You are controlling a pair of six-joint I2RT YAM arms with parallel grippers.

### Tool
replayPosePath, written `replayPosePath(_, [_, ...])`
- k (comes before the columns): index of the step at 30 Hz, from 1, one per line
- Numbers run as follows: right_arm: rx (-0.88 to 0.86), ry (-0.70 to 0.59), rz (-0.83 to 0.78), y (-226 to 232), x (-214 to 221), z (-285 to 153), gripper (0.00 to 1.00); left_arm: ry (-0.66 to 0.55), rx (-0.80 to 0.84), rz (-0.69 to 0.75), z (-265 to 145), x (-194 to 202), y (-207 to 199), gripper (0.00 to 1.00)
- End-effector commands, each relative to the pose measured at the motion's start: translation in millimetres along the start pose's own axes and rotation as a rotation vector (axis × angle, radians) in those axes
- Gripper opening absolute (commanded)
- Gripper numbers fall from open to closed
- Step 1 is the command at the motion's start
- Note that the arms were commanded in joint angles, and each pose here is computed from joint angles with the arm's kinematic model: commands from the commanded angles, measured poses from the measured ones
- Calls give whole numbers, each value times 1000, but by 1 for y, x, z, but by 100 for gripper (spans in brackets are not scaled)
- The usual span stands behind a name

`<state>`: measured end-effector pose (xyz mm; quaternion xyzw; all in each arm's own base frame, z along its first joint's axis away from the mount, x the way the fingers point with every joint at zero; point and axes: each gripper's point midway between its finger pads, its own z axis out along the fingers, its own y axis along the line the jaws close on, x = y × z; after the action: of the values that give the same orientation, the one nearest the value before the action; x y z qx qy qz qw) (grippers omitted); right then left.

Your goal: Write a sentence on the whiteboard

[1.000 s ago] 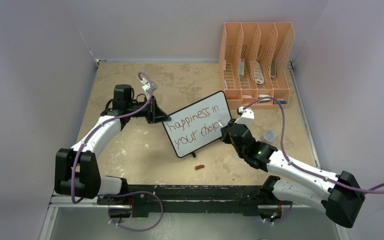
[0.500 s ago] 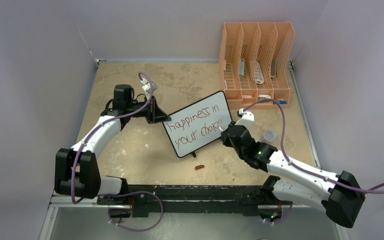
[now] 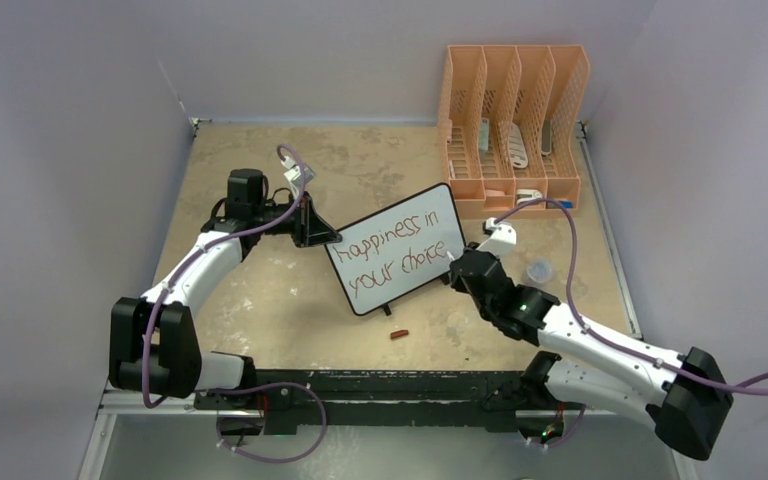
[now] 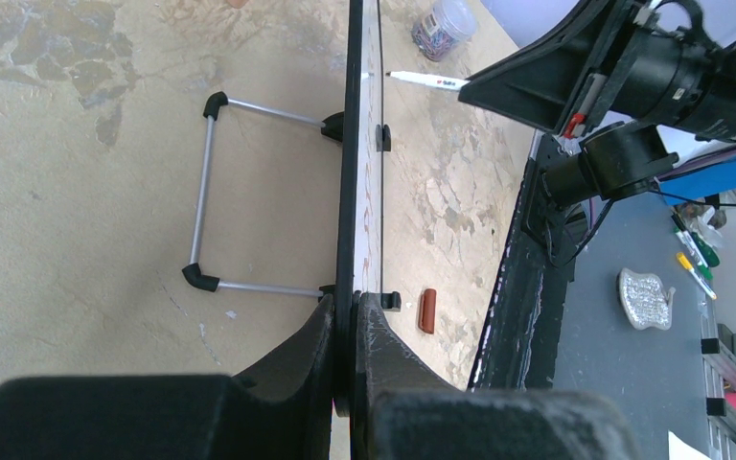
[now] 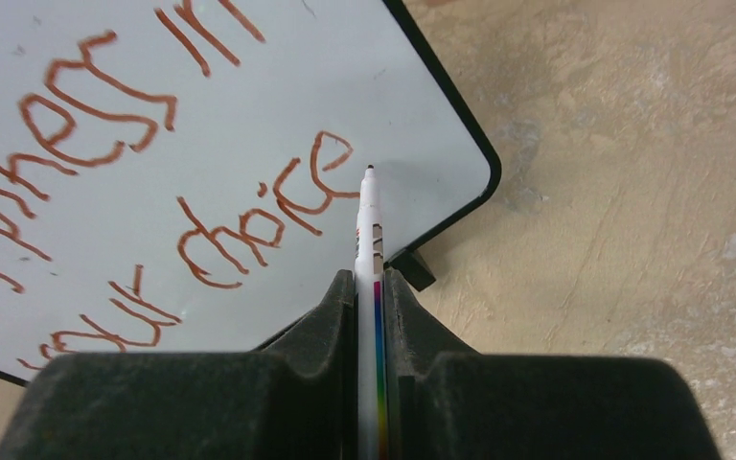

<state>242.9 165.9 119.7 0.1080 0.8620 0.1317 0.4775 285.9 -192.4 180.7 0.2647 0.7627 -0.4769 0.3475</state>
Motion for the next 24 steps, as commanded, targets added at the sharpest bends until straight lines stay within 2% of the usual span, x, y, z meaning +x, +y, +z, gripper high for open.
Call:
replayPosePath(1, [-11,-114,66,3,-34,-11,0,31,-145,-3,-2,11,29,0])
replayPosePath(8, [25,-133,43,-1,-36,-5,0,32,-143,-5,-2,12,29,0])
replayPosePath(24, [-30,-160,25,10,-47,4,0,31,-144,-2,-2,12,30,0])
